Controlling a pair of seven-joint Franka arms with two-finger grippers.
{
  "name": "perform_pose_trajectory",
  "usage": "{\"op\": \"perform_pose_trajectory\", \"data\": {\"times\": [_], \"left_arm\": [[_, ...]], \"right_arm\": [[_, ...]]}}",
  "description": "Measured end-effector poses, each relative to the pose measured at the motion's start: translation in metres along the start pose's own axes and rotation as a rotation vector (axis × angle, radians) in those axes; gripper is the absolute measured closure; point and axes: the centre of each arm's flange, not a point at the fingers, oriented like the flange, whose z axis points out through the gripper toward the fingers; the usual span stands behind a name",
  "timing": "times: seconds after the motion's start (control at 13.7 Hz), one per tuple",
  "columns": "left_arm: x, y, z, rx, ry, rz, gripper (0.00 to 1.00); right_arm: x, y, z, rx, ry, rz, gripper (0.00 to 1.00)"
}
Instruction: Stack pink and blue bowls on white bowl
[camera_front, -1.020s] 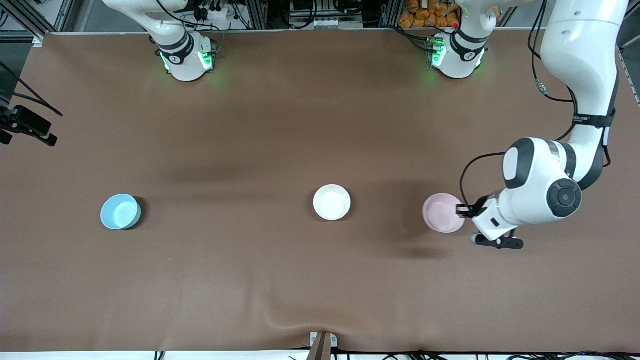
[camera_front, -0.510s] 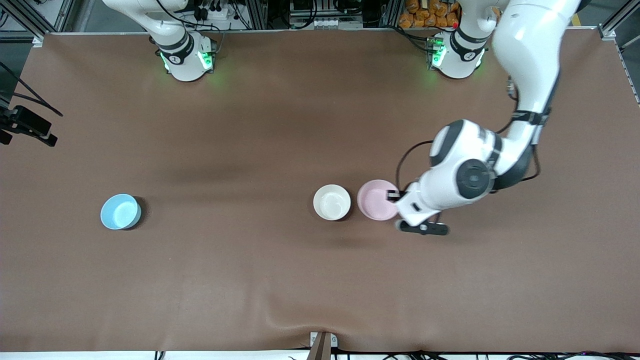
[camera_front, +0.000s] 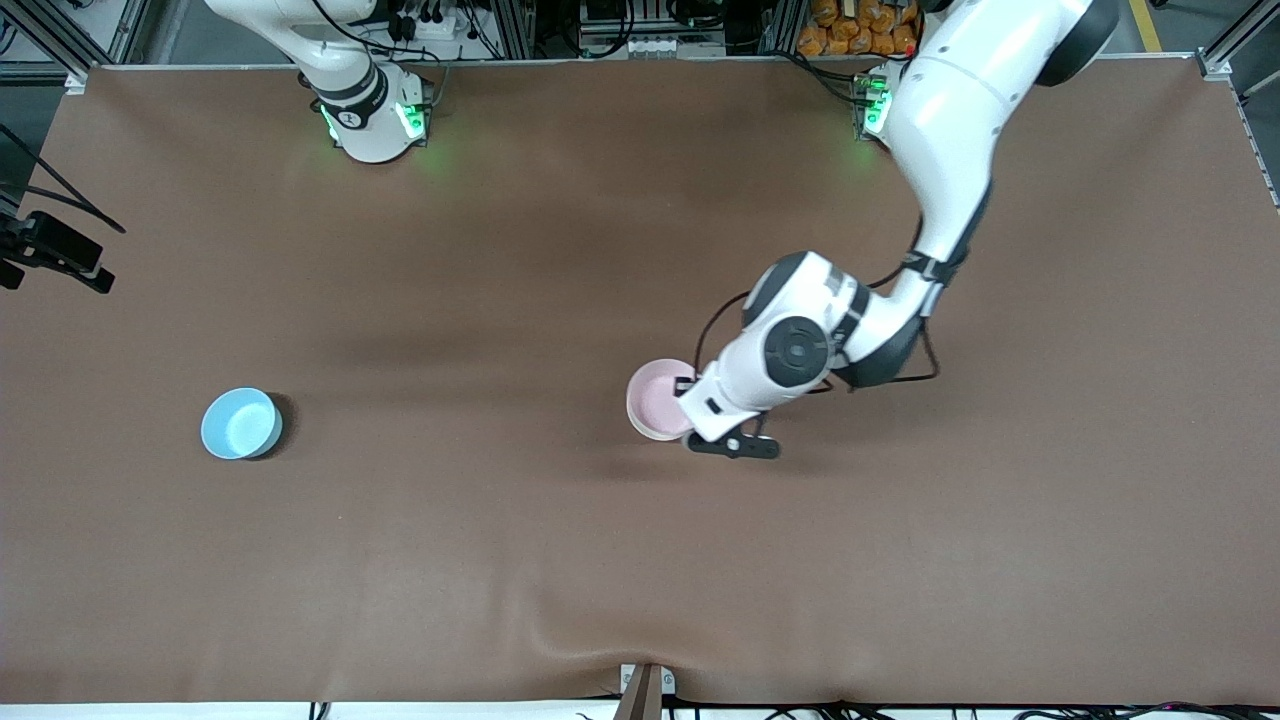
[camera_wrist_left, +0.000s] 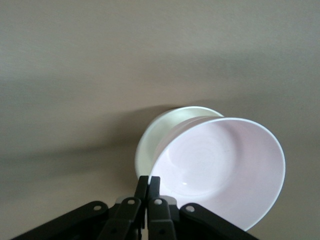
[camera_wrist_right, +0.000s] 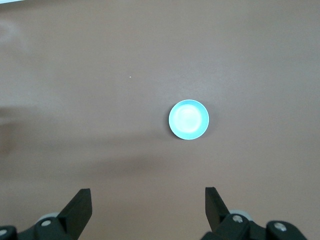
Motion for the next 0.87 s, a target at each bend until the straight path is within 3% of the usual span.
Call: {"op": "perform_pose_trajectory", "data": {"times": [0.87], "left_arm": [[0.008, -0.014, 0.008, 0.011, -0.005, -0.026, 0.97]], "right_arm": [[0.0, 0.0, -0.001, 0.0, 0.004, 0.001, 0.0]]}}
